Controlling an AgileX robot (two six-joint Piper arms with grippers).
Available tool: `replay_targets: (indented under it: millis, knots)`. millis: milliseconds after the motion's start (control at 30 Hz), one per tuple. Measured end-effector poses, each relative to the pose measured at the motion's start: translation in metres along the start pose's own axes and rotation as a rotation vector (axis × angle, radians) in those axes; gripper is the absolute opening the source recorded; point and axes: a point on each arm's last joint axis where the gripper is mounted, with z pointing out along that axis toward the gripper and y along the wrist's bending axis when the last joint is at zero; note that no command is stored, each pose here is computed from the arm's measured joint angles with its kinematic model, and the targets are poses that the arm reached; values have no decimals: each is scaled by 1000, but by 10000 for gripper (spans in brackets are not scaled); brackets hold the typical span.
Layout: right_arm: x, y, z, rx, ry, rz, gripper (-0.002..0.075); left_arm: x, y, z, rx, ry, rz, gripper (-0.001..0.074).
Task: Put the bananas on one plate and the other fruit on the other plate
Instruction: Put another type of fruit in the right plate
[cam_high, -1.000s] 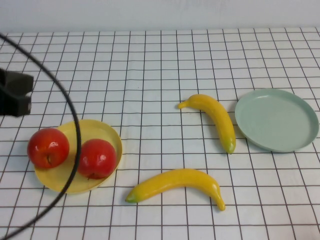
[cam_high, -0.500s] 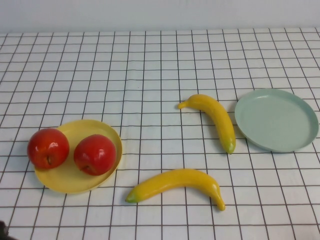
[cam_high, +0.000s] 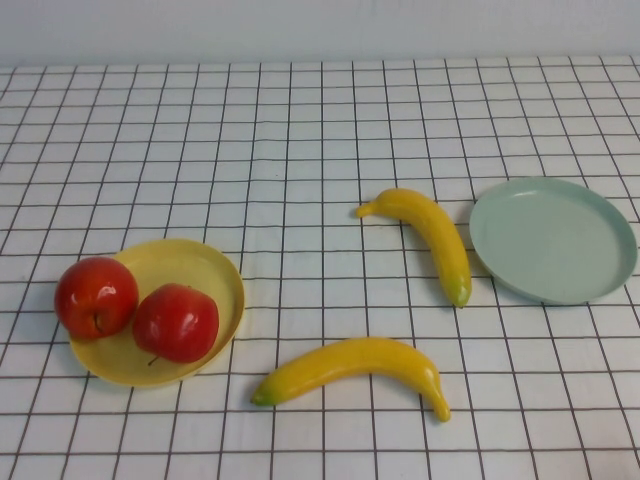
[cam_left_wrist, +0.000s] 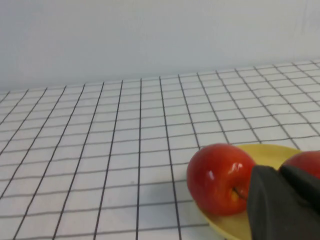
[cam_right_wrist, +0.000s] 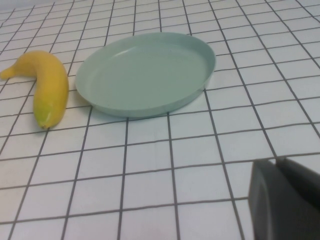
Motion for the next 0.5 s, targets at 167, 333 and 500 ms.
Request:
replay_targets:
  millis: [167, 333, 500]
  knots:
    - [0, 0, 0, -3, 0, 8, -15, 29, 0, 5, -24, 81, -27, -2]
    - [0, 0, 0, -3, 0, 9, -15, 47, -2, 6, -10, 197, 3, -2]
    - [0, 0, 0, -4, 1, 12, -15, 49, -2, 6, -3, 217, 49, -2]
